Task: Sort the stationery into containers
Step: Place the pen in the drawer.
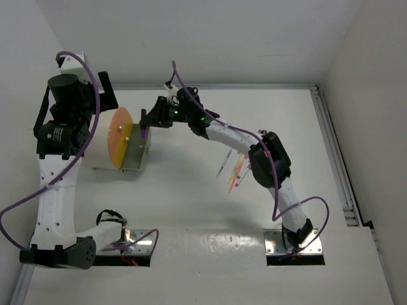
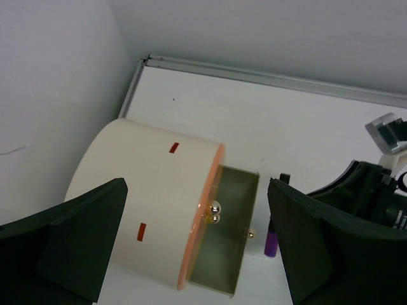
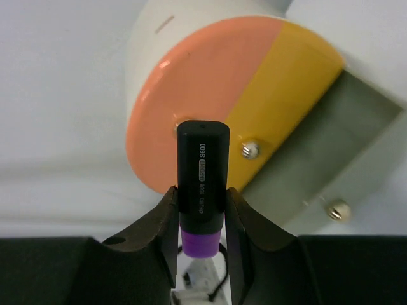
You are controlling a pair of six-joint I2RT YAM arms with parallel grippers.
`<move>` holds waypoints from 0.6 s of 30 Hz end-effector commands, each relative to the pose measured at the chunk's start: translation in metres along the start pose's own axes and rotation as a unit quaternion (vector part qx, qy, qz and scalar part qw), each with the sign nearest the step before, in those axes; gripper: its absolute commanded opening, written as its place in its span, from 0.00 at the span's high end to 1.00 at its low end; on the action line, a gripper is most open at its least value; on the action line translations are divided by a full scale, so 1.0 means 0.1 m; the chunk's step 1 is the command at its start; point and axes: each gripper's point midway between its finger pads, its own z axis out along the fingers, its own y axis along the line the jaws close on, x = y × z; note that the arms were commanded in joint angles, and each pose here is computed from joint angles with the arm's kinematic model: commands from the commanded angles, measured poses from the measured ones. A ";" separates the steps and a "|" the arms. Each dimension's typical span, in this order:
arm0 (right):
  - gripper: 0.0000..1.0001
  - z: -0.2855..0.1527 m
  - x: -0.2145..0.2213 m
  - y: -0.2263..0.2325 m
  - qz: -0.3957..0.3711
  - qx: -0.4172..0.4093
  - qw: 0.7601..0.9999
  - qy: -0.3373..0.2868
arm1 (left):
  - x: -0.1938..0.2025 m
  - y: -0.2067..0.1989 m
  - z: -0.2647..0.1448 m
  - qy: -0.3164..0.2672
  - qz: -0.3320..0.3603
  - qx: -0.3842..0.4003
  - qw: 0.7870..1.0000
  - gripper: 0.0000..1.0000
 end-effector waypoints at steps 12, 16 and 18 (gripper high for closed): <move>0.77 0.62 0.25 0.12 0.044 -0.007 0.999 -0.026 | -0.08 0.21 0.04 -0.010 -0.029 -0.025 0.999 0.00; 0.60 0.68 0.30 0.04 0.032 -0.004 0.999 -0.023 | -0.03 0.19 0.07 -0.001 -0.024 -0.016 1.000 0.00; 0.49 0.66 0.33 0.01 0.032 0.000 0.999 -0.017 | -0.02 0.18 0.08 0.004 -0.020 -0.013 1.000 0.00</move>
